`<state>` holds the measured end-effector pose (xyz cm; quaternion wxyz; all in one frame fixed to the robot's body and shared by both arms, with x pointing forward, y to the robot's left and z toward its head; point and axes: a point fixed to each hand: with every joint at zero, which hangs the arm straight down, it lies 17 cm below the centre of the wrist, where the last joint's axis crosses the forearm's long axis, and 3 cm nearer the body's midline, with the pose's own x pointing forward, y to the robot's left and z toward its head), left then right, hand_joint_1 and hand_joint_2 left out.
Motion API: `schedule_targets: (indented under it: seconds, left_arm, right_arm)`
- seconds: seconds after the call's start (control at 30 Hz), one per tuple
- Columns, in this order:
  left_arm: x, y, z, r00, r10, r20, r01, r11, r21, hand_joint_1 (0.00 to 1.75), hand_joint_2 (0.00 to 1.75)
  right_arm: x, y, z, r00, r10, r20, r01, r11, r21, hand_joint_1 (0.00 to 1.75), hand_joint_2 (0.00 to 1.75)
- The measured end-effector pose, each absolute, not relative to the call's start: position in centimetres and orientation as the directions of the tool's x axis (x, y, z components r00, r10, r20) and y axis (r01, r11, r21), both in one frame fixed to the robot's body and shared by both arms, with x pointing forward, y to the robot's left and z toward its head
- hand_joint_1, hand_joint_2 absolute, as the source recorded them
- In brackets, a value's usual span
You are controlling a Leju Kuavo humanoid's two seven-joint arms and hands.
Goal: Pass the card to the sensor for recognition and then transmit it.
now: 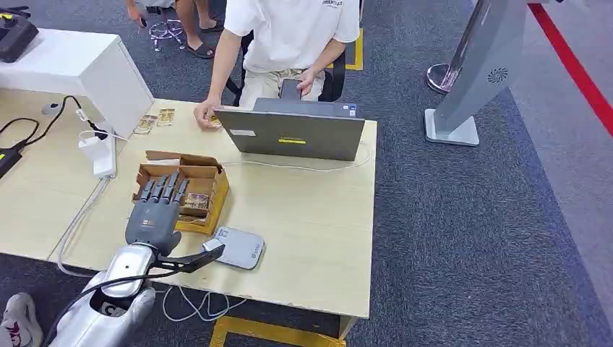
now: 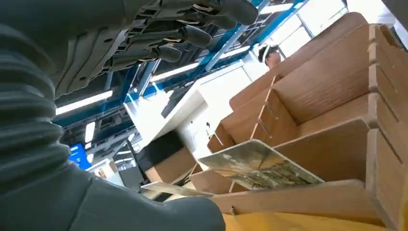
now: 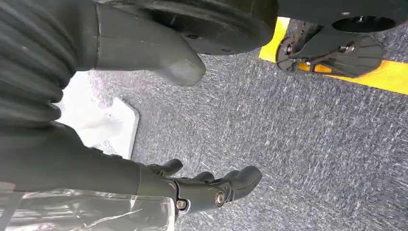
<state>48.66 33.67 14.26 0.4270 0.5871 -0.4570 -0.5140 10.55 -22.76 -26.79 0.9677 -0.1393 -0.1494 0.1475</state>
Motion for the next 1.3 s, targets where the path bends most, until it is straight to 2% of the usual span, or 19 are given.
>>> schedule_targets:
  seconds: [1.0, 1.03, 1.3]
  left_arm:
    - [48.6, 34.1, 11.2, 0.064, -0.974, -0.216, -0.028, -0.218, 0.976, 0.00, 1.75]
    - [48.6, 34.0, 11.2, 0.063, -0.975, -0.215, -0.027, -0.217, 0.976, 1.75, 1.75]
    - [48.7, 33.3, 11.2, 0.044, -0.980, -0.192, -0.038, -0.194, 0.980, 1.75, 1.75]
  right_arm:
    - [10.6, -22.7, -26.8, 0.906, 0.341, 0.251, -0.256, 0.913, -0.316, 0.00, 1.75]
    - [10.6, -22.7, -26.8, 0.906, 0.341, 0.252, -0.256, 0.913, -0.316, 0.00, 1.75]
    - [10.6, -22.7, -26.8, 0.904, 0.342, 0.255, -0.256, 0.913, -0.316, 0.00, 1.75]
